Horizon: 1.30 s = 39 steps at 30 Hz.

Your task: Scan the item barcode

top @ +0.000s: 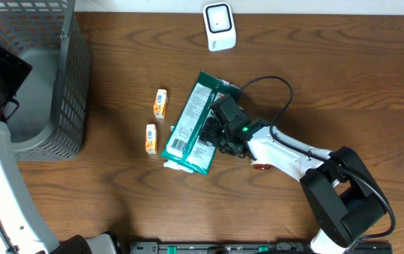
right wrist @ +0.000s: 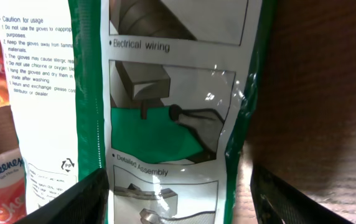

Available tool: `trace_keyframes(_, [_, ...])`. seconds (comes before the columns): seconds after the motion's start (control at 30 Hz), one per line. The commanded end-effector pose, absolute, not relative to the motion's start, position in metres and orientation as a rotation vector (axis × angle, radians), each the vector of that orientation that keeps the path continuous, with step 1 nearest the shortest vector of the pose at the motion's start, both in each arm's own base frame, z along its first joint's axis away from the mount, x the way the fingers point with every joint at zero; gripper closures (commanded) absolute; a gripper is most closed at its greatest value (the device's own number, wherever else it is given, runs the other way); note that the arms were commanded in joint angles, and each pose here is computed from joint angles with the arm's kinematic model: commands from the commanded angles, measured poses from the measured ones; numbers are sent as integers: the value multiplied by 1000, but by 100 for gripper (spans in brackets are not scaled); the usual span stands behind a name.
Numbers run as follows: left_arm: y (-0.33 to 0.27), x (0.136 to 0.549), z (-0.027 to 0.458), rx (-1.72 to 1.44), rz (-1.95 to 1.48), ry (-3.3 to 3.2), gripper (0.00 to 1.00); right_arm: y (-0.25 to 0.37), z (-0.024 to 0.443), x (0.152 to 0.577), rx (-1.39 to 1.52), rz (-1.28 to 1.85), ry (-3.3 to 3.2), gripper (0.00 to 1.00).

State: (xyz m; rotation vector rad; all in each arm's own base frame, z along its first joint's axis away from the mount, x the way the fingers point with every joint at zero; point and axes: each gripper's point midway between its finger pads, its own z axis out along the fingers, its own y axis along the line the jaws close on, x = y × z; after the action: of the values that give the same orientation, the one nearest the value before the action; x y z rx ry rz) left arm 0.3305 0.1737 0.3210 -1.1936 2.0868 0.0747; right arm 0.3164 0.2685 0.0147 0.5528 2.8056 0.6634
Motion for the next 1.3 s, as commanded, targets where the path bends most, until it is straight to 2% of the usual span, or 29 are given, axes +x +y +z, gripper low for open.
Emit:
trace_keyframes(0.0, [176, 330, 322, -1192, 85, 2085, 12, 265, 8, 310, 563, 628, 2813, 30])
trace_keyframes(0.13, [176, 330, 322, -1192, 85, 2085, 12, 265, 8, 311, 573, 635, 2808, 34])
trace_keyframes(0.27, [176, 330, 322, -1192, 85, 2085, 12, 267, 10, 312, 565, 644, 2802, 60])
trace_keyframes(0.37, [176, 330, 322, -1192, 85, 2085, 12, 268, 13, 315, 545, 656, 2789, 70])
trace_keyframes(0.43, [176, 330, 322, -1192, 85, 2085, 12, 269, 17, 317, 484, 663, 2777, 73])
trace_keyframes(0.6, [176, 330, 322, -1192, 85, 2085, 12, 268, 28, 322, 412, 667, 2746, 70])
trace_keyframes(0.8, [176, 330, 322, -1192, 86, 2085, 12, 264, 22, 322, 432, 623, 2750, 42])
trace_keyframes(0.9, [176, 330, 322, -1192, 86, 2085, 12, 266, 15, 320, 495, 615, 2758, 36])
trace_keyframes(1.0, [176, 330, 322, -1192, 85, 2085, 12, 271, 3, 316, 514, 608, 2777, 36])
trace_keyframes(1.1, [176, 330, 322, -1192, 85, 2085, 12, 270, -12, 311, 514, 576, 2808, 44])
trace_keyframes(1.2, [176, 330, 322, -1192, 85, 2085, 12, 269, -13, 311, 517, 571, 2811, 67])
trace_keyframes(1.27, [176, 330, 322, -1192, 86, 2085, 12, 268, -8, 315, 524, 583, 2797, 78])
